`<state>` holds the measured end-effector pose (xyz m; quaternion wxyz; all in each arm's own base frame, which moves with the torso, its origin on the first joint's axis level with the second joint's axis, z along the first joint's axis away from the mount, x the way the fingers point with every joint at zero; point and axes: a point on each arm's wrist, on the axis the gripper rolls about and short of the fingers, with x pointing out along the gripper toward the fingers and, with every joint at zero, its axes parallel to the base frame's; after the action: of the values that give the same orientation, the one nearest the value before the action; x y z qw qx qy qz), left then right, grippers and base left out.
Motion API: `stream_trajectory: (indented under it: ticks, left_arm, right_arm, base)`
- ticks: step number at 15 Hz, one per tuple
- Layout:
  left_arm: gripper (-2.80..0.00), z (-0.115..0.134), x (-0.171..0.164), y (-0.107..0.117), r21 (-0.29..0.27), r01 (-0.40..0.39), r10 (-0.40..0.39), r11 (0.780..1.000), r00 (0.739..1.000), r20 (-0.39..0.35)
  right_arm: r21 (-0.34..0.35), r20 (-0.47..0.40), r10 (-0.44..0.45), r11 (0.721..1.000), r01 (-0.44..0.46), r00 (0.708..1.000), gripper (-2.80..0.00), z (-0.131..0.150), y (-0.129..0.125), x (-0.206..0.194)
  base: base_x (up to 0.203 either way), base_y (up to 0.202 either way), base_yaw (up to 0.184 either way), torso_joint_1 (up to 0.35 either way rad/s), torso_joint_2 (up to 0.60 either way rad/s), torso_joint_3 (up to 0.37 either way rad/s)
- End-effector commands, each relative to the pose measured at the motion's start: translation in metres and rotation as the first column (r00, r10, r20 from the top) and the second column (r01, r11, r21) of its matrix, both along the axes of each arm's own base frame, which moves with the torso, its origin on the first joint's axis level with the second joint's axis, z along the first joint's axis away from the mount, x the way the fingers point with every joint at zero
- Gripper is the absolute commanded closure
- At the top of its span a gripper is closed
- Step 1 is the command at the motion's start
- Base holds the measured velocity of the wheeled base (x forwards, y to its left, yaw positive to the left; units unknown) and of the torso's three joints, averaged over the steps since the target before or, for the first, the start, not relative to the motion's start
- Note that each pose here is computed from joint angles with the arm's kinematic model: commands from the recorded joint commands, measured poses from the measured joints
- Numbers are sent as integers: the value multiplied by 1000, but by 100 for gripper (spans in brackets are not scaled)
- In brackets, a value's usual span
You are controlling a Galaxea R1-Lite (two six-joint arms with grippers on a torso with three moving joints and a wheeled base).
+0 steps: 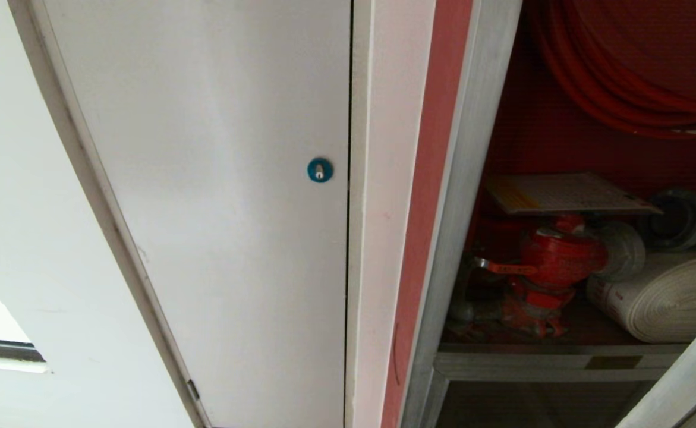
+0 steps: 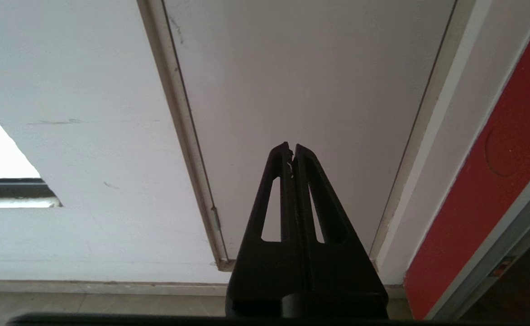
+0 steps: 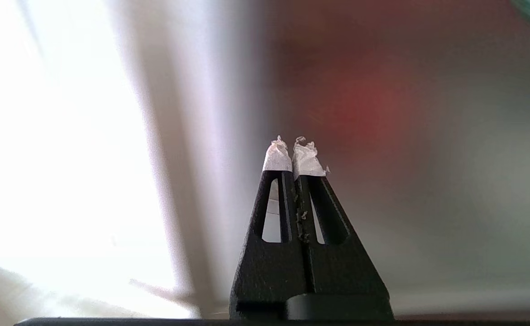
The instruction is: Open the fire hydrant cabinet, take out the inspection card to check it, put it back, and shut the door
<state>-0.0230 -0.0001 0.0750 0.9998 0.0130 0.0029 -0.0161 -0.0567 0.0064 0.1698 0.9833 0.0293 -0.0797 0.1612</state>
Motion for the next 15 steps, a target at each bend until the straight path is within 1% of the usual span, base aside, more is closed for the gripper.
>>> stream_trajectory:
  ticks: [1, 3, 5, 7, 9, 11, 15]
  left_arm:
    - [0, 0, 0, 0, 0, 1, -1, 1000, 1000, 0]
    - [0, 0, 0, 0, 0, 1, -1, 1000, 1000, 0]
    - [0, 0, 0, 0, 0, 0, 0, 1000, 1000, 0]
    - [0, 0, 0, 0, 0, 1, -1, 1000, 1000, 0]
    - [0, 0, 0, 0, 0, 0, 0, 1000, 1000, 0]
    - [0, 0, 0, 0, 0, 1, -1, 1000, 1000, 0]
    - [0, 0, 0, 0, 0, 0, 0, 1000, 1000, 0]
  right_arm:
    - [-18, -47, 132, 991, -133, 990, 0, 23, 3, 3]
    - [-17, -116, 237, 971, -240, 965, 0, 37, 5, 12]
    - [2, -191, 311, 948, -317, 931, 0, 55, 7, 32]
    - [25, -249, 362, 930, -367, 899, 0, 73, 8, 55]
    - [43, -277, 407, 910, -412, 870, 0, 95, 9, 78]
    - [44, -270, 447, 891, -452, 853, 0, 114, 10, 90]
    - [47, -282, 459, 884, -466, 842, 0, 129, 10, 111]
  base:
    - [0, 0, 0, 0, 0, 0]
    - [0, 0, 0, 0, 0, 0]
    - [0, 0, 0, 0, 0, 0]
    - [0, 0, 0, 0, 0, 0]
    - [0, 0, 0, 0, 0, 0]
    - [0, 0, 0, 0, 0, 0]
    - [0, 0, 0, 0, 0, 0]
